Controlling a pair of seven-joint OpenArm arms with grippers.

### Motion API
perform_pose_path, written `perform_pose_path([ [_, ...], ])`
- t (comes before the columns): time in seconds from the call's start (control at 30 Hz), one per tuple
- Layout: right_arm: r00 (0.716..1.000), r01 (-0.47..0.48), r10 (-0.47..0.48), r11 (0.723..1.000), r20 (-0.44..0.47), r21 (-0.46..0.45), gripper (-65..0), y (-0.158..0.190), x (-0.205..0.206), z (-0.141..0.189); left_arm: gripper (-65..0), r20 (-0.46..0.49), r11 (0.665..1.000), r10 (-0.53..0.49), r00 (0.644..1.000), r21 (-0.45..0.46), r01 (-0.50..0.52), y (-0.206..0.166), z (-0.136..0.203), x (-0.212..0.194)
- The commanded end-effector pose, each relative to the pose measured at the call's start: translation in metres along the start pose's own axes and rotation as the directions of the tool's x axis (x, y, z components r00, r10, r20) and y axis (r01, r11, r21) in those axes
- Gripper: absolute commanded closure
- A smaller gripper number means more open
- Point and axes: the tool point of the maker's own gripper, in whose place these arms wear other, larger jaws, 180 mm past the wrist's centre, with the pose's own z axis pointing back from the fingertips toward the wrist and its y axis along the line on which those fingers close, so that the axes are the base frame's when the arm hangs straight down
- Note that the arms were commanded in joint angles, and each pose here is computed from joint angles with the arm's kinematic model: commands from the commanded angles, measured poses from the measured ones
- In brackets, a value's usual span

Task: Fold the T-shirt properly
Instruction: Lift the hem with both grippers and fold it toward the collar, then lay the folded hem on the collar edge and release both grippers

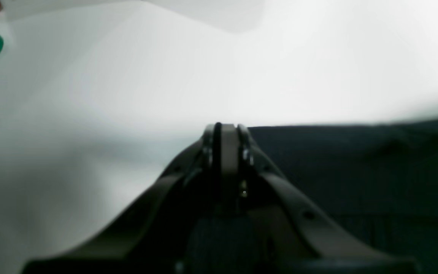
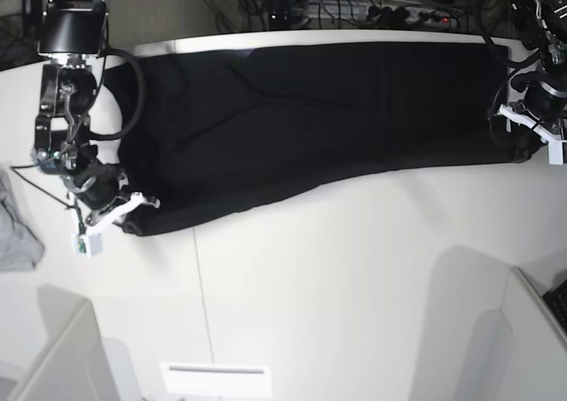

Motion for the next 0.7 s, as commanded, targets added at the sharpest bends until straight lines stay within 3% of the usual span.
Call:
perform_pose_path([
  [0.0,0.998,-0.019,0.019,1.0,0.062,0.004,0.0,0.0,0.022,0.006,0.0,0.065,1.0,-0.014,0.998,-0.006,0.014,-0.001,0.002,0.02],
  [0.67,0.997,-0.083,0.083,0.996,0.001,0.011,0.0,0.01,-0.01,0.033,0.0,0.027,1.0,-0.019,0.999,0.001,0.019,0.002,0.007,0.007],
])
